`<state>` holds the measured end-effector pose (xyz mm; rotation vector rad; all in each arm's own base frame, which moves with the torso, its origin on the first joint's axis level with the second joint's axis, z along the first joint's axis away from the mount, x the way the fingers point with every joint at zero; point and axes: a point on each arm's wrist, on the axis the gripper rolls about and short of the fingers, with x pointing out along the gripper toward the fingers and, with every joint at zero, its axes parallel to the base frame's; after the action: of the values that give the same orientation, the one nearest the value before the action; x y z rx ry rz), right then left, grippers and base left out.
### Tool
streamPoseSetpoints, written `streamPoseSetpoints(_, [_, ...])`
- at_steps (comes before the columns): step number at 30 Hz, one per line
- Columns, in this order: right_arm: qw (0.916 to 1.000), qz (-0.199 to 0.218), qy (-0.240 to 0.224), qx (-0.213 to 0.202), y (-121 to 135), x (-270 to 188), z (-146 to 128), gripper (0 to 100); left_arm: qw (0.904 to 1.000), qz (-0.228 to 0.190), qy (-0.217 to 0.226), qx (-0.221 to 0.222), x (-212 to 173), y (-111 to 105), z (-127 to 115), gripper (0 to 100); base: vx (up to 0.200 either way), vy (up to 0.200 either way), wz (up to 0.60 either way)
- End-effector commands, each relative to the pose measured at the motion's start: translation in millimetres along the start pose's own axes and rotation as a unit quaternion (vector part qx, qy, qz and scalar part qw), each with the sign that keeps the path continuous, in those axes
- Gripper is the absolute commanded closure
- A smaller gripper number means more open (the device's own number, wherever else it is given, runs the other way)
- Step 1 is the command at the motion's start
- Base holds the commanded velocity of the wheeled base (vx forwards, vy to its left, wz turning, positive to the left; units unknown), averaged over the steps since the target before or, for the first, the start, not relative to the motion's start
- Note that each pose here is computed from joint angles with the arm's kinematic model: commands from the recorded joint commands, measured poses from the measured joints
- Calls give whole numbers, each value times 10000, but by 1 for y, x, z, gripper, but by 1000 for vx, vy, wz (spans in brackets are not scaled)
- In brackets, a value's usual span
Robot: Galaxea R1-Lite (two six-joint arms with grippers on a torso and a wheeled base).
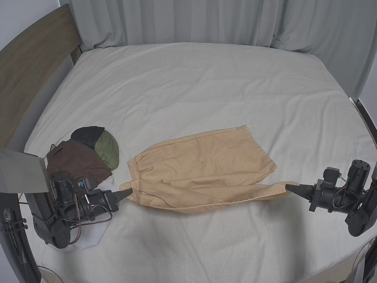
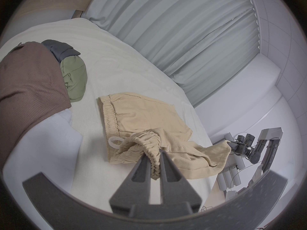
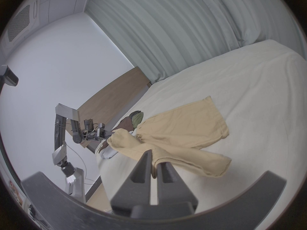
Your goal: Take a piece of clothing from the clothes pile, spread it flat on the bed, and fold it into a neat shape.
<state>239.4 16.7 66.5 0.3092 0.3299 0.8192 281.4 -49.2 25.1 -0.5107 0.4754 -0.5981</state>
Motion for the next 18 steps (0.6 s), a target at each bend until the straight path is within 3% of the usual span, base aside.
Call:
streamPoseSetpoints(1, [9997, -104, -170, -146, -4, 5, 9, 100, 10000, -7, -22, 6, 0, 0, 1, 100, 0, 0, 0])
streamPoseSetpoints(5, [9996, -138, -217, -63, -5, 6, 11, 100, 10000, -13, -34, 14, 0, 0, 1, 100, 0, 0, 0])
streamPoseSetpoints(11, [9986, -147, -442, -253, -10, 12, 24, 100, 9999, 14, -116, 38, 2, 0, 5, 100, 0, 0, 0])
streamPoseSetpoints(15, [9975, -345, -558, -261, -12, 15, 28, 100, 9999, 60, -129, 38, 2, 0, 4, 100, 0, 0, 0])
streamPoseSetpoints(18, [9979, -241, -539, -283, -8, 20, 28, 100, 9998, 54, -157, 52, 2, 0, 6, 100, 0, 0, 0])
